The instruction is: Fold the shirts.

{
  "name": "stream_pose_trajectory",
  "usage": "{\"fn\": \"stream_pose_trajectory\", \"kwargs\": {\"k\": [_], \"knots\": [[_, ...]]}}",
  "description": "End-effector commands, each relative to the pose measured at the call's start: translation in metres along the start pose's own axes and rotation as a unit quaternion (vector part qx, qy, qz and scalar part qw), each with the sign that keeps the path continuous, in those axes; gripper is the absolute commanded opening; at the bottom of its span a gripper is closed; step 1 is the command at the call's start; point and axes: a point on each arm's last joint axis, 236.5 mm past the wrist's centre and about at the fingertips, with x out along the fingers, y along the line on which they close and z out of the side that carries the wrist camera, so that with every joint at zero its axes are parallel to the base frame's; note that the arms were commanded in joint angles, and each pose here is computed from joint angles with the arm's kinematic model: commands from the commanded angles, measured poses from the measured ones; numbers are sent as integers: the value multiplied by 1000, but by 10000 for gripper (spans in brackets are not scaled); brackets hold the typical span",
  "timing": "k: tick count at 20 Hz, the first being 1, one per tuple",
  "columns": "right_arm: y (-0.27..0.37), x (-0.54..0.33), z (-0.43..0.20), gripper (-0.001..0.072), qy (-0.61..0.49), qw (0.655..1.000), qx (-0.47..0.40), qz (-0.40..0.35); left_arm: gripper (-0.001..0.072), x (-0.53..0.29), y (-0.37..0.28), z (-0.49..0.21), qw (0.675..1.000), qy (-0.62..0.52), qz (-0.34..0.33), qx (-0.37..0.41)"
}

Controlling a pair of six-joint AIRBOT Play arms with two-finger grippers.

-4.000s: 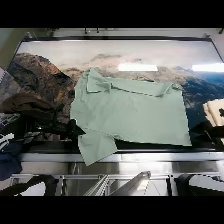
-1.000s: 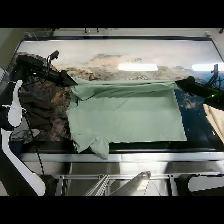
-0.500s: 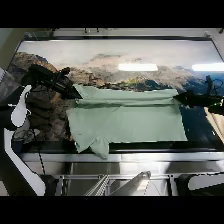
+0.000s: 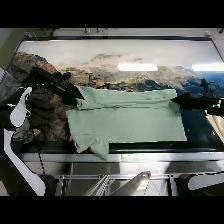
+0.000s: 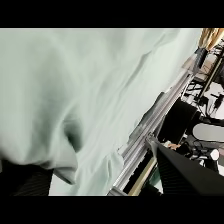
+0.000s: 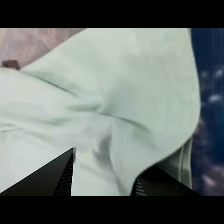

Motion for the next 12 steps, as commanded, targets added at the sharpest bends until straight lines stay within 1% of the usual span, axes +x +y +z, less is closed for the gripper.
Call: {"fn": "stream_pose_trajectory", "kwargs": {"k": [1, 4, 7, 9, 12], "knots": [[-2, -22, -15, 366, 41, 997, -19, -62, 711, -6, -2, -12, 999, 20, -9, -46], [1, -60, -10, 366, 35, 987, -50, -146, 708, -16, -1, -31, 996, 34, -4, -88], [13, -112, 14, 368, -36, 974, -59, -217, 709, -18, 11, -87, 991, 47, 55, -115], [28, -138, 27, 368, -86, 968, -53, -231, 709, -12, 25, -122, 985, 10, 95, -143], [45, -150, 31, 368, -106, 964, -71, -233, 708, 21, 31, -169, 975, -64, 99, -191]]}}
